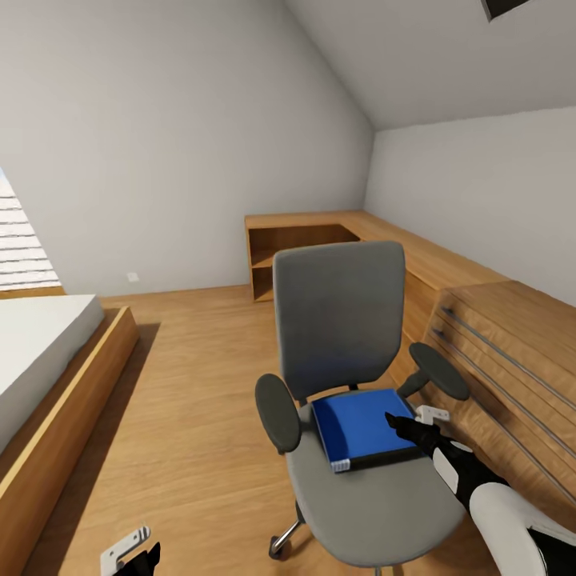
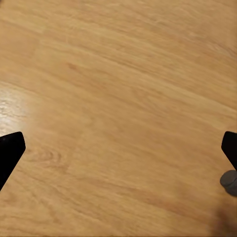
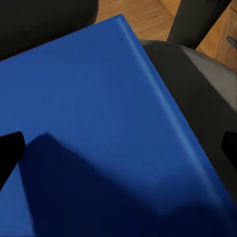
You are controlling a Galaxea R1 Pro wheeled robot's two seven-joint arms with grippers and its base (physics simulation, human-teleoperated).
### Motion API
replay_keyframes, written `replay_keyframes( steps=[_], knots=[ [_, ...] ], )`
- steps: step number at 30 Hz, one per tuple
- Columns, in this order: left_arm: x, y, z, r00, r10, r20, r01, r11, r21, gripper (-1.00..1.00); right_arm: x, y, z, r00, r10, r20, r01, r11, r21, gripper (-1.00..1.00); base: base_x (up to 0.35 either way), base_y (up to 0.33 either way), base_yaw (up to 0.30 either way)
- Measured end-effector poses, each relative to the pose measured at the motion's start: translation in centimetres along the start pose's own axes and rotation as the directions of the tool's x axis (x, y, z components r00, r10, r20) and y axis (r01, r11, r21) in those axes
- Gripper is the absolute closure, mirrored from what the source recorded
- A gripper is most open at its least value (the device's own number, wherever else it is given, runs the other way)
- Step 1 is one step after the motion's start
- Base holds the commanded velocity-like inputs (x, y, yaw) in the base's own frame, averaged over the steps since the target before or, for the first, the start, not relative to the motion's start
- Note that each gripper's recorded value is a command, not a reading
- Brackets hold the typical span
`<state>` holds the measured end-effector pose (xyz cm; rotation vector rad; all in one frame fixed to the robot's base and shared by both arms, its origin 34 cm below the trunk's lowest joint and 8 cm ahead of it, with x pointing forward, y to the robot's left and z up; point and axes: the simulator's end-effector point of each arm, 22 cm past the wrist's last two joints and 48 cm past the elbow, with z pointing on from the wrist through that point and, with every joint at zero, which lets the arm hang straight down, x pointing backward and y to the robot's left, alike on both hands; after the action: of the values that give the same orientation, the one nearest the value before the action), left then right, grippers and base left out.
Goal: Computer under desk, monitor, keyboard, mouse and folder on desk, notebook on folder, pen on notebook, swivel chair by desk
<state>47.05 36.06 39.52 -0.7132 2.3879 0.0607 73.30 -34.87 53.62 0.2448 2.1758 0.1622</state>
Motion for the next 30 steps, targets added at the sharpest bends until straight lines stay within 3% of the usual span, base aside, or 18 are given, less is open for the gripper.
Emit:
replay_keyframes(
  steps=[19,30],
  knots=[
    [0.30,0.32,0.45,1.000,-0.001,0.002,0.001,1.000,-0.002,-1.00,-0.24,-0.21,0.26,1.000,-0.001,0.016,0.001,1.000,0.000,-1.00,-0.001,0.000,0.000],
    [0.25,0.38,0.46,1.000,0.000,0.003,0.000,1.000,-0.003,-1.00,-0.49,-0.29,0.26,1.000,0.000,0.022,0.000,1.000,0.003,-1.00,-0.164,0.000,0.000]
  ],
)
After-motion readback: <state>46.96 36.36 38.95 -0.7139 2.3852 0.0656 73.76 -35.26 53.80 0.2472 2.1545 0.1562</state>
